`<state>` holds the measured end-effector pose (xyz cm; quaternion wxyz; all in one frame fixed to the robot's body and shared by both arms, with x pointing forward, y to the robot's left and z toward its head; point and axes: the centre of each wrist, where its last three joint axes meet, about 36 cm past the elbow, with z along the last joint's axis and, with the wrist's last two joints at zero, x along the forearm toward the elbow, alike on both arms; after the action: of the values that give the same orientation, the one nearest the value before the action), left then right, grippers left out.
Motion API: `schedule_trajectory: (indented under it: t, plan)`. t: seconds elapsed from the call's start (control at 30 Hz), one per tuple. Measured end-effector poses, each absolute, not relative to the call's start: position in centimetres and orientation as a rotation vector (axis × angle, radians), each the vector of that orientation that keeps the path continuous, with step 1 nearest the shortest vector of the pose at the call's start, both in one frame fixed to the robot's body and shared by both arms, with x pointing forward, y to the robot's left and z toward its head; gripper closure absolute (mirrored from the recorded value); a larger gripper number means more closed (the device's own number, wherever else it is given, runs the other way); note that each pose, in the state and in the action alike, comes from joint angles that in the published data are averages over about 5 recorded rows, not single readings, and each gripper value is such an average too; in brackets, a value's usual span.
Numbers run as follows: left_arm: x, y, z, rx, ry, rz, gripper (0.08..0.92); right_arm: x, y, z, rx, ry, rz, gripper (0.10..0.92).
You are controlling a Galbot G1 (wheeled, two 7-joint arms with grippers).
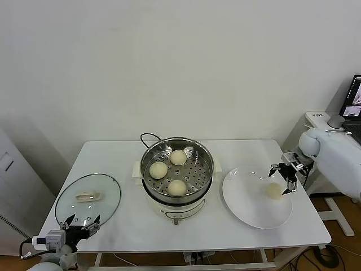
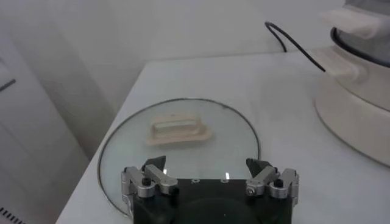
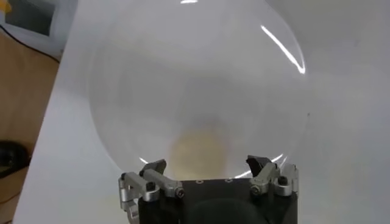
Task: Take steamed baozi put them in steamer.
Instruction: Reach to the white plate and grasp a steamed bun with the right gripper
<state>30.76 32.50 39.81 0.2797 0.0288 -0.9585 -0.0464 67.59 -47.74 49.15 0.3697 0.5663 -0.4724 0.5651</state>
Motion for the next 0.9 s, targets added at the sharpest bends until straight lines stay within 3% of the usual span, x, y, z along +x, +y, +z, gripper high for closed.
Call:
schedule_trajectory:
  t: [0.23,0.63,0.9]
  plan:
    - [30.7,32.5,39.8,0.077,-2.570,-0.125,0.177,67.7,-47.6,47.7,1.434,-1.197,1.442,0.247]
    - [30.7,32.5,39.9,0.077,-2.571,-0.124,0.177,67.6,-47.6,47.2,1.422,-1.177,1.433,0.542]
    - [30.6,32.5,39.9,0.084,-2.570,-0.124,0.177,67.7,-47.3,49.3,1.418,-1.197,1.422,0.572]
